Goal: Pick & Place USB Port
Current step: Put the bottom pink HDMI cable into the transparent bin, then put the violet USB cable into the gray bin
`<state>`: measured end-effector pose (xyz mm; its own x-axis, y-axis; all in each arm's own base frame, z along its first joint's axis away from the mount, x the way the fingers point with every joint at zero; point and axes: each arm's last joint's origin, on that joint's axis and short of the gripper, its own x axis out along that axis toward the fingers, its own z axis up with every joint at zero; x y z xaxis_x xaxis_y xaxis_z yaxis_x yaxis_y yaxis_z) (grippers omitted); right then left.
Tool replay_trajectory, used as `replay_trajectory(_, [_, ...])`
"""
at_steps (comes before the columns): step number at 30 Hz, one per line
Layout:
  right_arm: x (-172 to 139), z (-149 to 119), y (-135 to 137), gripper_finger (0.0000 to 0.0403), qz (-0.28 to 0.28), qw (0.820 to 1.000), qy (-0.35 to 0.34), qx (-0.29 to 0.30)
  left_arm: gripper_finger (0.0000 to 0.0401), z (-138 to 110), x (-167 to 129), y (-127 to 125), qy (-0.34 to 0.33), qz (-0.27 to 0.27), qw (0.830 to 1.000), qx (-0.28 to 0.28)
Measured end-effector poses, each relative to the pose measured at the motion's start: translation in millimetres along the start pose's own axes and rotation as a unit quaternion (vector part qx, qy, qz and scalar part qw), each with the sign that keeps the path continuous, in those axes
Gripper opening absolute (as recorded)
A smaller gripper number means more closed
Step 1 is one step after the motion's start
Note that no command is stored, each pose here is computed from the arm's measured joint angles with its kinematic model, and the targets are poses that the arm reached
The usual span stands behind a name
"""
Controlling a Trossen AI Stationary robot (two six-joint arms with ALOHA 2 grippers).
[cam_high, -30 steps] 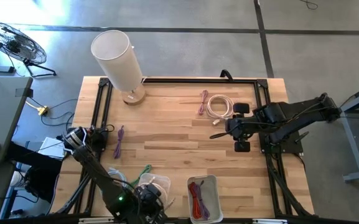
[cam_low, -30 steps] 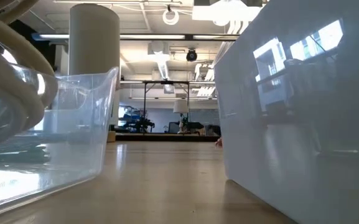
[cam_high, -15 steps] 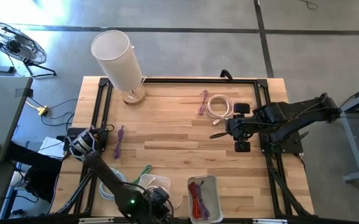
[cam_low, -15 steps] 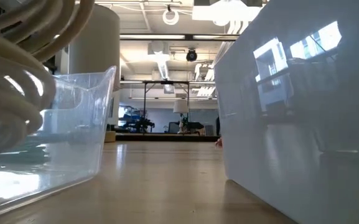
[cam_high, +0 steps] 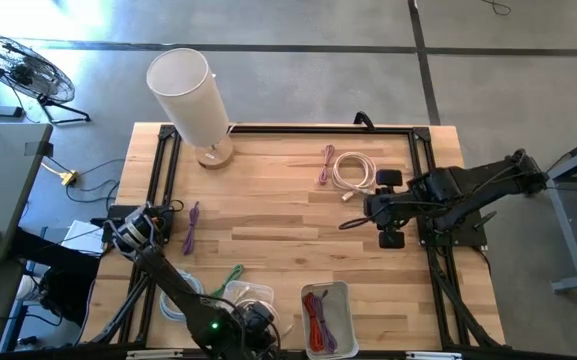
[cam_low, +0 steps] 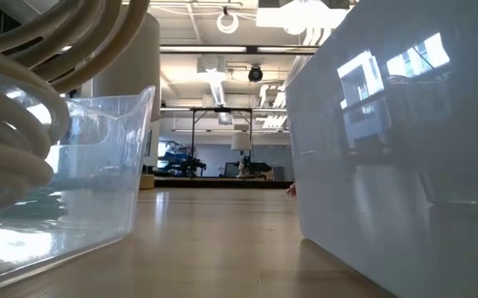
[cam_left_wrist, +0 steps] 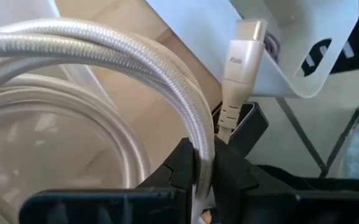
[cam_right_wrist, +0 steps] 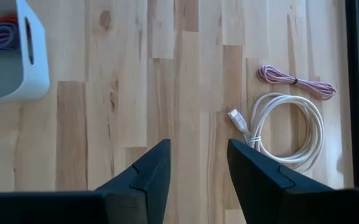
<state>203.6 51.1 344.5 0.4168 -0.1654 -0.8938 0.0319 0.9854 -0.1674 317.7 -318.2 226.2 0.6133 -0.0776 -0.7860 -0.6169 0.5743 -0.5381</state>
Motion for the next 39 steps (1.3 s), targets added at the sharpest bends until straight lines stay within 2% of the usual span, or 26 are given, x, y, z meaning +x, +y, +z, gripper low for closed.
replay_trajectory(10, [-3,-2,9,0.0149,0.008,1.000,-0.003,-0.020,0.0123,1,-7,-3,0.026,-0.010,1.000,0.009])
replay_trajectory(17, [-3,-3,10,0.0149,0.009,1.000,-0.001,-0.021,0.0169,11,-31,0,0.027,0.007,0.999,0.015])
replay_trajectory(26, [-4,-8,12,0.0149,0.006,1.000,0.017,-0.021,0.0156,38,-87,7,-0.007,0.017,1.000,0.020])
replay_trajectory(30, [-5,-10,14,0.0149,0.007,0.999,0.024,-0.028,0.0139,54,-113,19,-0.025,0.054,0.998,0.031])
replay_trajectory(34, [-7,-13,17,0.0149,0.009,0.999,0.029,-0.037,0.0123,75,-133,36,-0.040,0.117,0.991,0.045])
replay_trajectory(39, [-11,-18,20,0.0149,0.012,0.998,0.033,-0.050,0.0109,99,-152,60,-0.038,0.213,0.975,0.049])
